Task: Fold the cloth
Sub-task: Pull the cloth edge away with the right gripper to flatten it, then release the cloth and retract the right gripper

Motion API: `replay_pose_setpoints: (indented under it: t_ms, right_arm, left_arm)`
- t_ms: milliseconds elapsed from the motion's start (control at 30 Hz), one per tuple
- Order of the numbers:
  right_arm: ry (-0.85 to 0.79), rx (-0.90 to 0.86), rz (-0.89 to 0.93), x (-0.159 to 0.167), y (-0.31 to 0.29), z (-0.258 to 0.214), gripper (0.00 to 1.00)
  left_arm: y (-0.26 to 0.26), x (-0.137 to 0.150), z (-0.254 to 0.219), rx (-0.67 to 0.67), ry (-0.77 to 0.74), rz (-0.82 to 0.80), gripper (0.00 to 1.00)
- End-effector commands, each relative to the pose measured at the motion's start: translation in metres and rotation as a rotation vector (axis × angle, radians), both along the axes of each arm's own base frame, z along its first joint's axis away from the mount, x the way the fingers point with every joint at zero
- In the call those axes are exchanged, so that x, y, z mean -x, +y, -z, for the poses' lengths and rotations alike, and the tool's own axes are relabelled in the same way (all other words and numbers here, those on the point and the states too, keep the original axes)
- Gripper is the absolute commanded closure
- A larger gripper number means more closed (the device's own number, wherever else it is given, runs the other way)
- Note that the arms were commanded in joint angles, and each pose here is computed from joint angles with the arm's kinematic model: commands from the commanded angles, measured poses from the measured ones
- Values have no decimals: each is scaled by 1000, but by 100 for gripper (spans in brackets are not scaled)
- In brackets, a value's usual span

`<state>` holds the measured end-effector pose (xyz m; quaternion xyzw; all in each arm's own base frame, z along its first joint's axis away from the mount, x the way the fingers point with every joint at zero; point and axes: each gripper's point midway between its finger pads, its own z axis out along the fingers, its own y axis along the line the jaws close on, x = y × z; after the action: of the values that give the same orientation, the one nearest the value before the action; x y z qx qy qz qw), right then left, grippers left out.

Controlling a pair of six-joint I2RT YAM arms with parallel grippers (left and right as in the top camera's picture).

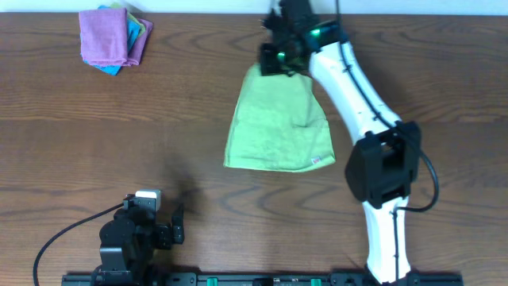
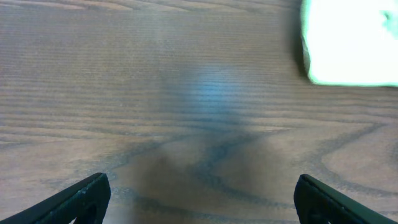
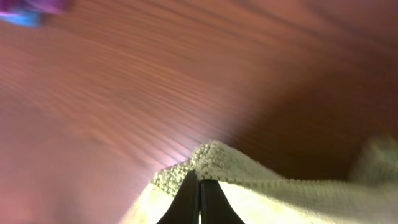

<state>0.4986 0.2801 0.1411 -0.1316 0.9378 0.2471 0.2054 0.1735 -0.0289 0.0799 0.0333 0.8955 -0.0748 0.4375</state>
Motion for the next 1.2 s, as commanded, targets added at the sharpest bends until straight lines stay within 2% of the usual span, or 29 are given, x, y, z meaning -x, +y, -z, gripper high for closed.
replay_pose_setpoints:
  t_ms: [0, 33, 67, 167, 300, 367, 433, 567, 667, 767, 900, 1033, 1167]
  right_arm:
    - [-3, -162, -201, 33, 68, -19, 91]
    - [-47, -153, -283, 42, 81, -21, 58]
    - [-71, -112, -307, 44, 83, -17, 1]
    - [-58, 15, -242, 42, 66, -1, 1]
    - [-7, 191, -84, 30, 16, 19, 1]
    - [56, 228, -59, 35, -6, 26, 10]
    - [125, 264, -28, 41, -30, 32, 25]
    - [255, 319, 27, 68, -74, 17, 31]
    - [201, 414, 51, 88, -94, -24, 44]
    - [92, 471, 61, 116, -101, -79, 38]
    - [-5, 491, 69, 152, -107, -127, 30]
    - [-59, 508, 79, 186, -122, -158, 28]
    - [-60, 511, 107, 219, -143, -162, 28]
  left_arm:
    - [0, 2, 3, 0, 13, 2, 4]
    - [0, 2, 3, 0, 13, 2, 4]
    - [0, 2, 3, 0, 13, 2, 4]
    - [0, 2, 3, 0, 13, 2, 4]
    - [0, 2, 3, 0, 13, 2, 4]
    - [0, 2, 3, 0, 13, 2, 4]
    - [0, 2, 3, 0, 13, 2, 4]
    - [0, 2, 3, 0, 13, 2, 4]
    - [0, 2, 3, 0, 13, 2, 4]
    - [-1, 2, 3, 1, 12, 3, 4]
    - [-14, 8, 4, 51, 32, 67, 5]
    - [-14, 8, 5, 51, 35, 66, 4]
    - [-14, 8, 5, 51, 35, 66, 4]
